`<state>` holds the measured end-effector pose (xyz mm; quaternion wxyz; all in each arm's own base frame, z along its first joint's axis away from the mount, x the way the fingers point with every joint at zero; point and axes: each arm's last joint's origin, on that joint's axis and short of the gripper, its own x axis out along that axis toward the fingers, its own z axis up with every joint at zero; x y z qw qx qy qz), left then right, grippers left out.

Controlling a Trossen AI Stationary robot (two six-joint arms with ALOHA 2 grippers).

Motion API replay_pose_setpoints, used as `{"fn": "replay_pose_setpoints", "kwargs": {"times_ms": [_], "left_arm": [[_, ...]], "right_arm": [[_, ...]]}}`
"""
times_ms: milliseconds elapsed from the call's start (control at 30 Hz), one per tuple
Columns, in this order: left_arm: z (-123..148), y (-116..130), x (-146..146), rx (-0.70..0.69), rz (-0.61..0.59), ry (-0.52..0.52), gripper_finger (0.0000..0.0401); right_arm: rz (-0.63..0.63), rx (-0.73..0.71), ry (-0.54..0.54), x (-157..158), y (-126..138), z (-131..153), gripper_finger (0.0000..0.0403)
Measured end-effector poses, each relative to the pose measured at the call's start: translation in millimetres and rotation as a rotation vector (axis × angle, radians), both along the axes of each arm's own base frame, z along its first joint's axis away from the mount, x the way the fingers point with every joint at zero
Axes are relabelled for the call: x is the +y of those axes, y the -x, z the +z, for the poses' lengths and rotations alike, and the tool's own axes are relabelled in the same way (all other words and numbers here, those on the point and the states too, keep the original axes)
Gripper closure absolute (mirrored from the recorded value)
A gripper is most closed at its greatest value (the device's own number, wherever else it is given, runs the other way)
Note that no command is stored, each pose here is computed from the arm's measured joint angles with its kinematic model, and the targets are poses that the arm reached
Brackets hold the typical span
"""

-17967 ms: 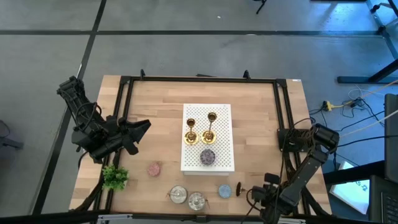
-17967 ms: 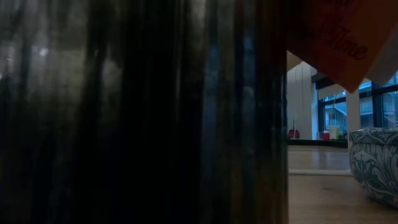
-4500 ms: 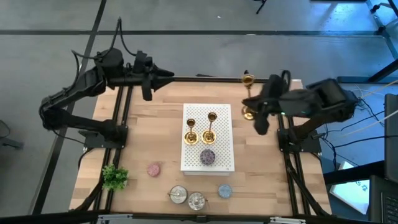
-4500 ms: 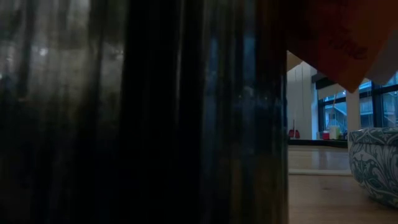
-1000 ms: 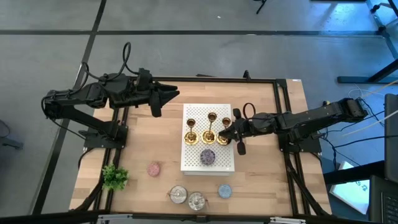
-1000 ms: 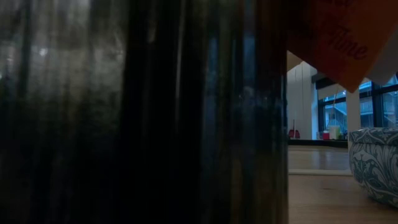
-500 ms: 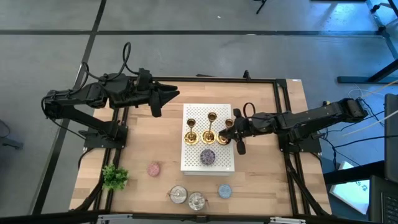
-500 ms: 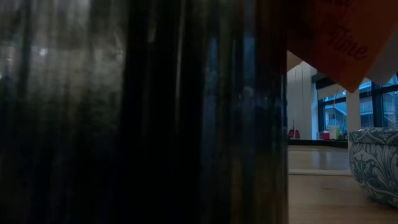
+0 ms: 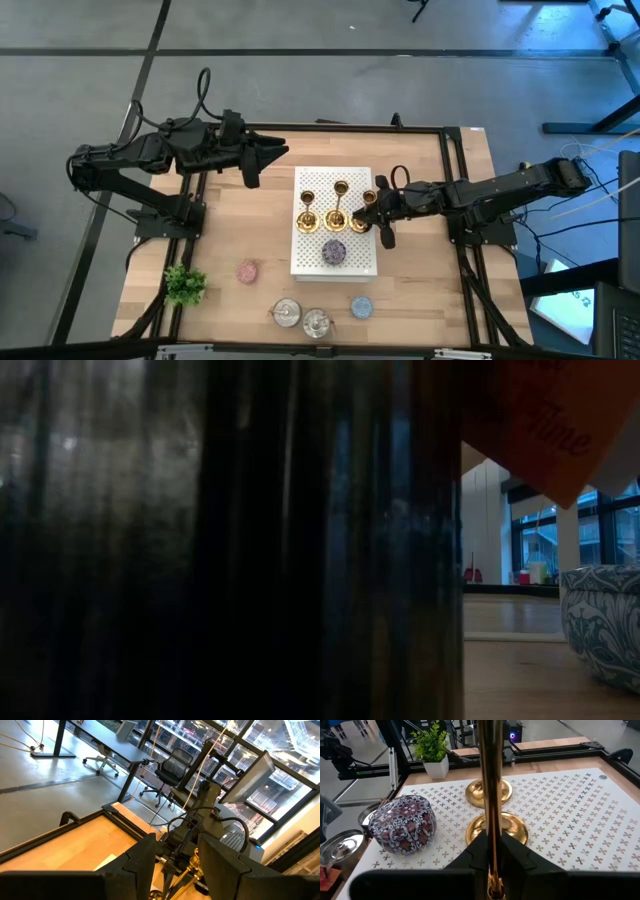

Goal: Pick & Place candle stick holders
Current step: Put the gold candle holder on the shelf aligned with the other gold candle holders, then put the blue patterned scented candle on the shelf aligned with the other red patterned scented candle

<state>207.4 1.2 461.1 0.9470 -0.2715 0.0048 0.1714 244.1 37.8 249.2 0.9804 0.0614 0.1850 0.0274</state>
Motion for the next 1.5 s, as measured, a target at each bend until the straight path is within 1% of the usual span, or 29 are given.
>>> {"fn": "replay_pose_setpoints", "kwargs": {"times_ms": [300, 500, 767, 1000, 1200, 1367, 1500], "left_arm": [[0.0, 0.0, 0.0, -0.001, 0.000, 0.002, 0.0258], [0.0, 0.0, 0.0, -0.002, 0.001, 0.007, 0.0258], [0.0, 0.0, 0.0, -0.002, 0.001, 0.008, 0.0258], [0.0, 0.0, 0.0, -0.002, 0.001, 0.008, 0.0258], [0.0, 0.0, 0.0, -0.002, 0.001, 0.008, 0.0258], [-0.4, 0.0, 0.0, 0.002, 0.001, 0.007, 0.0258], [-0.5, 0.1, 0.1, 0.003, 0.001, 0.007, 0.0258]], "right_arm": [[0.000, 0.000, 0.000, 0.0, 0.0, -0.2, 0.0366], [-0.003, 0.004, -0.006, -0.1, 0.1, -0.8, 0.0348], [-0.008, 0.005, -0.007, -0.1, 0.1, -0.9, 0.0299], [-0.087, 0.002, -0.023, -1.5, 0.1, -0.8, 0.0243], [-0.108, -0.002, -0.011, 1.7, 0.7, -0.7, 0.0195], [-0.083, -0.001, -0.012, 8.3, 1.9, -0.7, 0.0169], [-0.109, 0.003, 0.000, 11.9, 3.2, -1.4, 0.0154]]}}
